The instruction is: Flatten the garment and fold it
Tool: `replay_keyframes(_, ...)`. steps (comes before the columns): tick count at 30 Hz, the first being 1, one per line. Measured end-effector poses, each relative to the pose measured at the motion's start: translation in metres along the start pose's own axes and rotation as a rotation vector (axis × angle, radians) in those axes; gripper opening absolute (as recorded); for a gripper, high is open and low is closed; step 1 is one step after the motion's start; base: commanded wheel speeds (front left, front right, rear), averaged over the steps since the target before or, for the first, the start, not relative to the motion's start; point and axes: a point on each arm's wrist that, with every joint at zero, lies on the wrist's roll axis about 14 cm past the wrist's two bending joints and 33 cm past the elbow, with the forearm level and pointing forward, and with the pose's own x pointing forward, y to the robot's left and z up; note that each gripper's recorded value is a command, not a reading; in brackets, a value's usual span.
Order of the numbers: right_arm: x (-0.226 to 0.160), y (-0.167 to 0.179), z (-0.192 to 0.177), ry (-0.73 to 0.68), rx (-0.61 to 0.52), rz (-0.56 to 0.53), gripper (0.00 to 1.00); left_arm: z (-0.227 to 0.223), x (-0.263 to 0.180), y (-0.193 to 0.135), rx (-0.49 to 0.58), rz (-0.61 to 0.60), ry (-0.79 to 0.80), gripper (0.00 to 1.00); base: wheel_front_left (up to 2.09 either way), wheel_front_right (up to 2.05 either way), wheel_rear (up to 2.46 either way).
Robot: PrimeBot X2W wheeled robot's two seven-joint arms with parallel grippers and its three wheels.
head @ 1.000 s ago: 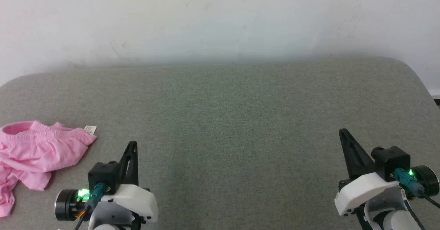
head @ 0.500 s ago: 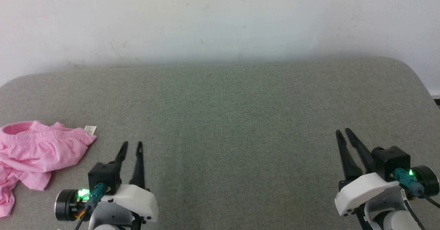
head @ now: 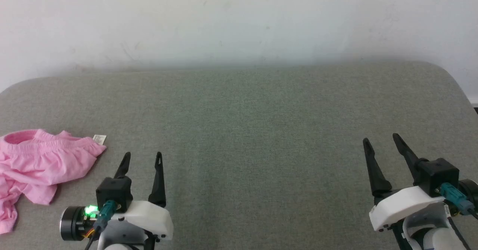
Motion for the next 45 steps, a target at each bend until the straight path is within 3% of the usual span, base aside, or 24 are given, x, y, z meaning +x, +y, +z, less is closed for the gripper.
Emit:
replay_keyframes(13, 0.012, 0.017, 0.008, -0.042, 0.024, 0.052, 1.00, 0.002, -0.008, 0.017, 0.006, 0.075, -0.023, 1.00, 0.00, 0.00, 0.00)
replay_keyframes(45, 0.048, 0.095, 0.015, -0.109, 0.086, 0.280, 1.00, 0.011, -0.062, 0.102, 0.039, 0.399, -0.076, 1.00, 0.00, 0.00, 0.00)
